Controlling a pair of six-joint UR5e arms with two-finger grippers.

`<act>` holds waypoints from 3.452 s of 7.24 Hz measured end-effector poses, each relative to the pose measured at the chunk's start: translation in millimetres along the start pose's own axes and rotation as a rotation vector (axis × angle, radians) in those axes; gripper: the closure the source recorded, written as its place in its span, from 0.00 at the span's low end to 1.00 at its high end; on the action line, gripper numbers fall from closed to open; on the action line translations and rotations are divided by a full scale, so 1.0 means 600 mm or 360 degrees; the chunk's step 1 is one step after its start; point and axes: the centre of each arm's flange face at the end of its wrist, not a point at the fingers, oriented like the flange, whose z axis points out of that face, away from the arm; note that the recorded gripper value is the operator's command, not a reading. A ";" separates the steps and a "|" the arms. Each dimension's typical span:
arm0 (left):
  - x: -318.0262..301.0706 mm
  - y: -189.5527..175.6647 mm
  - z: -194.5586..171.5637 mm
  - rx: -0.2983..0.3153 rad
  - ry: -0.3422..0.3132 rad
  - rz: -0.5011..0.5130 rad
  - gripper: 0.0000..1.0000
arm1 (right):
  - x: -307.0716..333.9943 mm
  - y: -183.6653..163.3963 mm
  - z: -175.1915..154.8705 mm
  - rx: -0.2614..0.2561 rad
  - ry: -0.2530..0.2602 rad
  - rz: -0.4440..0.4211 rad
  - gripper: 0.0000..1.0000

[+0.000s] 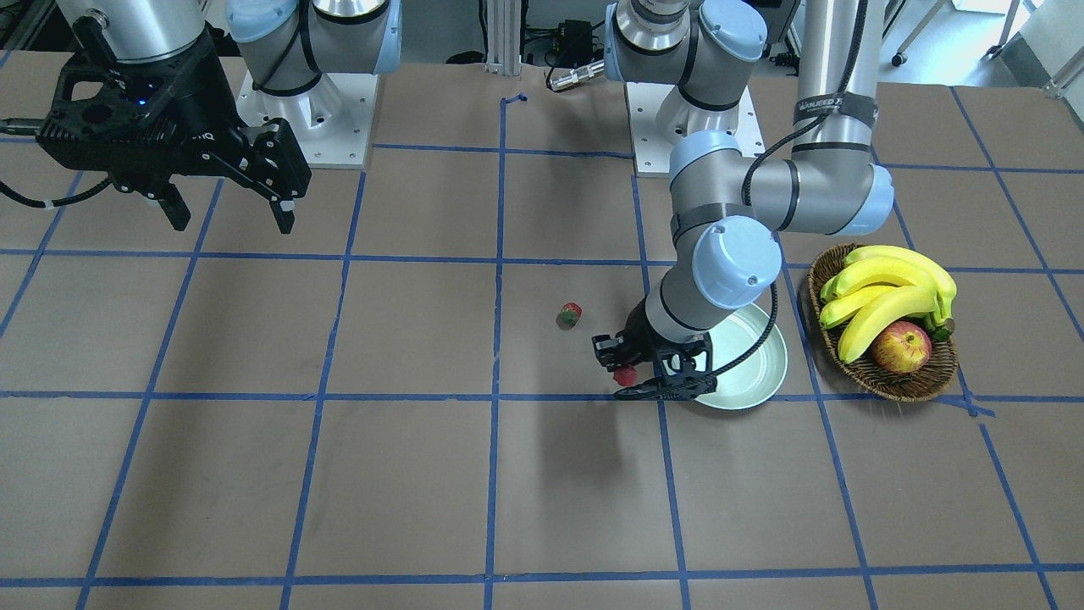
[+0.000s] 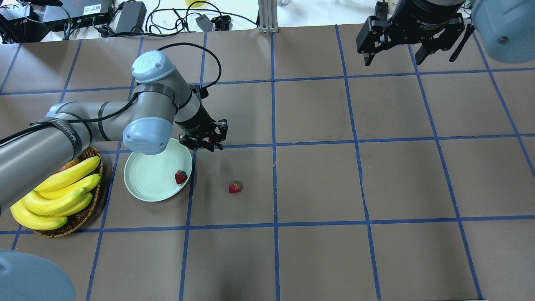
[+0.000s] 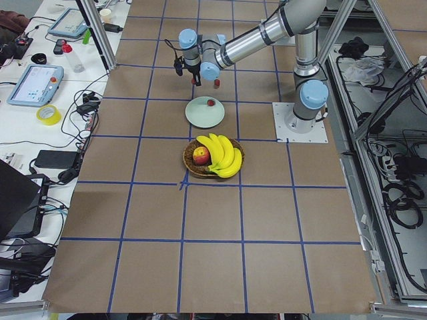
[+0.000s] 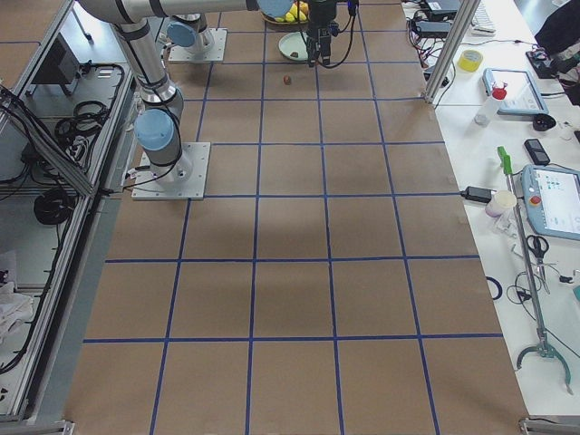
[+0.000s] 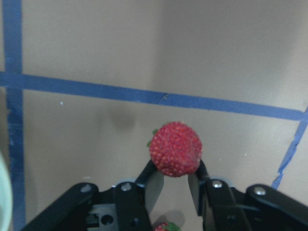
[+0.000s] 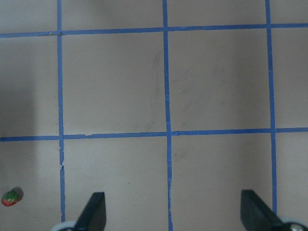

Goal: Collect all strawberries into plate

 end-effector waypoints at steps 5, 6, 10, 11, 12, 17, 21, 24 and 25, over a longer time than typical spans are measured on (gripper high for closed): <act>-0.192 -0.014 0.000 -0.0175 -0.0028 -0.0001 0.90 | 0.002 0.000 0.003 -0.0006 -0.0004 -0.0005 0.00; -0.194 -0.009 -0.004 -0.0176 -0.0029 -0.0014 0.27 | 0.002 0.000 0.003 -0.0006 -0.0005 -0.0004 0.00; -0.187 -0.047 -0.108 -0.0044 -0.0081 0.0008 0.00 | 0.002 0.000 0.003 -0.0008 -0.0006 -0.0005 0.00; -0.190 -0.069 -0.130 0.0027 -0.0129 0.0044 0.00 | 0.002 0.000 0.003 -0.0008 -0.0006 -0.0004 0.00; -0.191 -0.096 -0.150 0.0140 -0.0160 0.0126 0.00 | 0.003 0.000 0.003 -0.0008 -0.0006 -0.0003 0.00; -0.234 -0.206 -0.100 0.0495 -0.0256 0.0552 0.00 | 0.003 -0.001 0.002 -0.0006 -0.0006 -0.0001 0.00; -0.256 -0.267 -0.014 0.0479 -0.0249 0.0552 0.11 | 0.003 -0.001 0.002 -0.0006 -0.0006 -0.0001 0.00; -0.260 -0.288 0.010 0.0474 -0.0248 0.0549 1.00 | 0.002 0.000 0.002 -0.0004 -0.0006 -0.0003 0.00; -0.260 -0.289 0.013 0.0470 -0.0245 0.0547 1.00 | 0.002 0.000 0.002 -0.0004 -0.0006 -0.0004 0.00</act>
